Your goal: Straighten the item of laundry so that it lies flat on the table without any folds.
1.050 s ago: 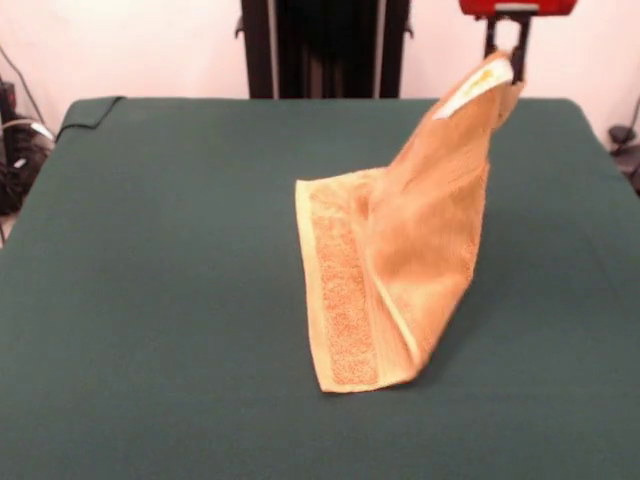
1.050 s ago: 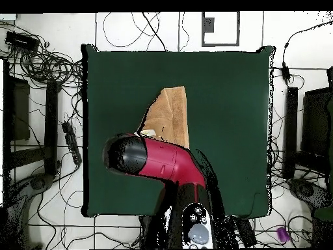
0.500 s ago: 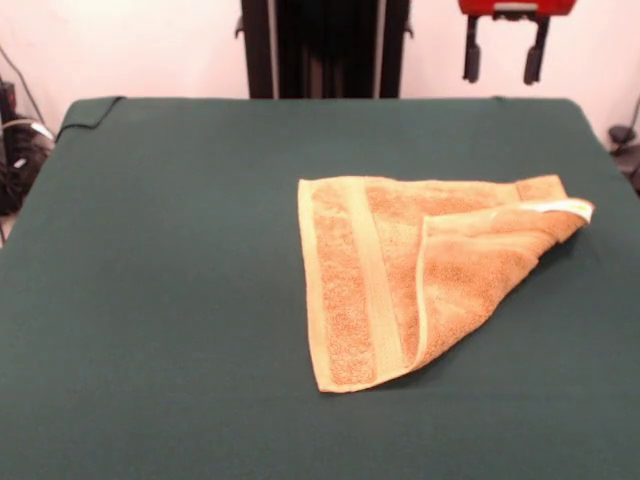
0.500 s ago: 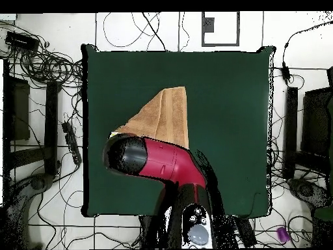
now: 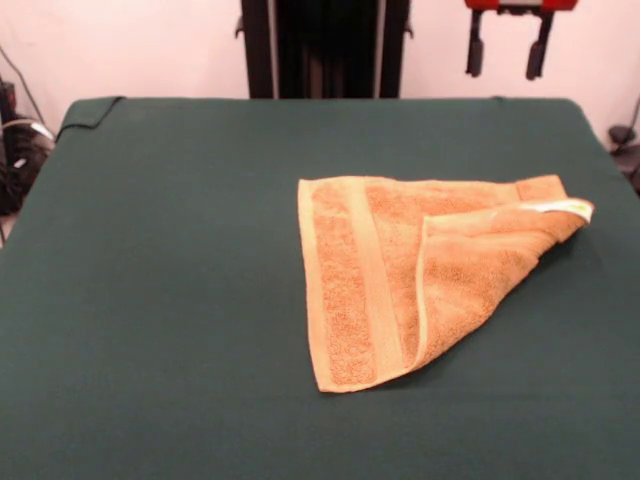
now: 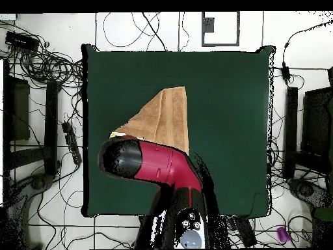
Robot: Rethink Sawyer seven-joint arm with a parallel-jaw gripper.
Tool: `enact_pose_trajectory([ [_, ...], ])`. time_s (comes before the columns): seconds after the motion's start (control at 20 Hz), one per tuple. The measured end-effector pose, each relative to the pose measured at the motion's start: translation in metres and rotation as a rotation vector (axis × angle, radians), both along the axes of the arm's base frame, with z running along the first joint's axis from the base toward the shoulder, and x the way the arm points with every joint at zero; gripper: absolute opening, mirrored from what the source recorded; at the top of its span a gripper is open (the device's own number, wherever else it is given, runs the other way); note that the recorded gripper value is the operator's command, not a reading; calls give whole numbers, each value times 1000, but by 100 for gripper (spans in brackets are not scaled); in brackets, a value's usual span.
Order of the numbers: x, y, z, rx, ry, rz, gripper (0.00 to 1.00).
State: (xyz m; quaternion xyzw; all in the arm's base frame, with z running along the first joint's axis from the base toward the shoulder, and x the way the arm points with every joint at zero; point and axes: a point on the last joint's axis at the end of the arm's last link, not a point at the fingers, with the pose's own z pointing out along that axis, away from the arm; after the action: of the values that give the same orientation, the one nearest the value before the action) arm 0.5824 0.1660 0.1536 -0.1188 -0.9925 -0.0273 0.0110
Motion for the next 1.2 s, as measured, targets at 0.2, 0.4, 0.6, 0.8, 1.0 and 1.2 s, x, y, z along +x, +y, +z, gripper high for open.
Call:
enact_pose_trajectory([
  [0.2,7,-23,19,-11,-31,-32,100],
  [0.4,15,-63,45,-26,-64,-86,100],
  [0.6,17,-134,74,-57,-85,-167,100],
  [0.8,15,-188,78,-81,-89,-229,100],
  [1.0,12,-239,65,-89,-78,-287,100],
  [1.2,8,-274,35,-84,-59,-316,100],
])
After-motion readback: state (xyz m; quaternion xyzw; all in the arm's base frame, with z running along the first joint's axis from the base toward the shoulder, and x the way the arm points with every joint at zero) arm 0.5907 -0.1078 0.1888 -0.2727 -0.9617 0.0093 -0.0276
